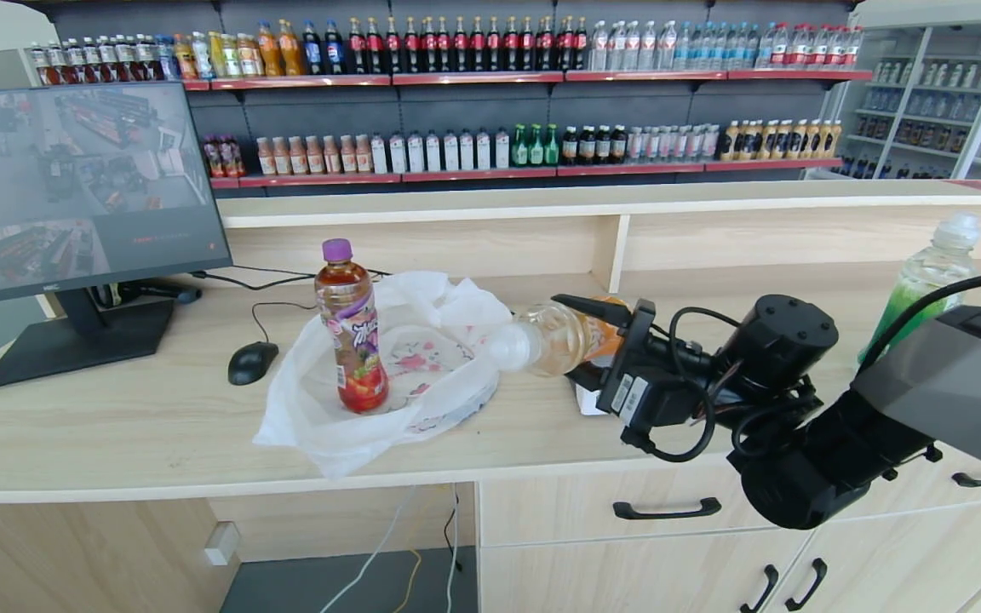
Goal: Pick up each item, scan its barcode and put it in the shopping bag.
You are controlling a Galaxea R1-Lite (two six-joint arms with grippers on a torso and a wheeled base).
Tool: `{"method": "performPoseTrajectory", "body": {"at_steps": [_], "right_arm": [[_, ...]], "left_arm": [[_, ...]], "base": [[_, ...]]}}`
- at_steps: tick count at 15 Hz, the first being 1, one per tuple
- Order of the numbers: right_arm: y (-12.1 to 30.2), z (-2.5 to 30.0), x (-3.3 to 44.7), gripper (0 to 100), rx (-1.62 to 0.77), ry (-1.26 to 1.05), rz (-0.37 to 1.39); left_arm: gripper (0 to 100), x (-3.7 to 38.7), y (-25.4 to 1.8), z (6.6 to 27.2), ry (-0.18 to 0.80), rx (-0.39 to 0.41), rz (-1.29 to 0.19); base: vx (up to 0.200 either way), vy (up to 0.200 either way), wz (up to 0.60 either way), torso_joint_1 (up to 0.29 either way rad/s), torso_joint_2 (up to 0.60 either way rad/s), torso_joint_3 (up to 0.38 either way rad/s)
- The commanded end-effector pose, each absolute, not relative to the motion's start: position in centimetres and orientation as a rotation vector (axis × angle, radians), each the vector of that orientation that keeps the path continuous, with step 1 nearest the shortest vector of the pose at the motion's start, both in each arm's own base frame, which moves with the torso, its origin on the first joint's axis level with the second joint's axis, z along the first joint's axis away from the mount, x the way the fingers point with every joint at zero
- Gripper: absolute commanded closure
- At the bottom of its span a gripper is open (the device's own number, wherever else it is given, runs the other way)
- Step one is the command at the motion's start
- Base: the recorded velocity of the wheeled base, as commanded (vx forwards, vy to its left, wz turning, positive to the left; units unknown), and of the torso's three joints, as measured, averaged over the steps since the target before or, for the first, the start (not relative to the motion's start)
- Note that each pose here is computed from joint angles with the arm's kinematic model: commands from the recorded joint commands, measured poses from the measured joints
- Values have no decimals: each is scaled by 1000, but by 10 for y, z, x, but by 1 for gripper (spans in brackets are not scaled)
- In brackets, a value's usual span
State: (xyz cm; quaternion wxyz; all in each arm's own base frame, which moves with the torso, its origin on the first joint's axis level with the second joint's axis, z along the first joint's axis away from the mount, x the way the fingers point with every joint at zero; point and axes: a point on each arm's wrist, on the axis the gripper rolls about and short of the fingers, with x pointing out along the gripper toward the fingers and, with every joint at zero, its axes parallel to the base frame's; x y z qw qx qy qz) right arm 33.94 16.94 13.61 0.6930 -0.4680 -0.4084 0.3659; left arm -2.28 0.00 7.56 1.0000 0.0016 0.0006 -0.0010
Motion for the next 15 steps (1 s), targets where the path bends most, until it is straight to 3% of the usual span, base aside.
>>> {"method": "performPoseTrajectory", "body": {"at_steps": [1, 8, 12, 15], "right_arm": [[175, 155, 330, 100, -1027, -968, 808], [187, 198, 302, 100, -879, -1000, 775], [225, 220, 261, 100, -572, -878, 724], [222, 216, 255, 100, -273, -657, 645]], "left_arm": [[0, -23, 0, 75, 2, 3, 0], [0, -23, 0, 76, 0, 3, -2], [0, -23, 0, 75, 2, 5, -2], [0, -23, 0, 75, 2, 3, -2]], "base": [[0, 0, 0, 0, 0, 0], [0, 0, 0, 0, 0, 0], [0, 0, 0, 0, 0, 0], [0, 0, 0, 0, 0, 0]]}}
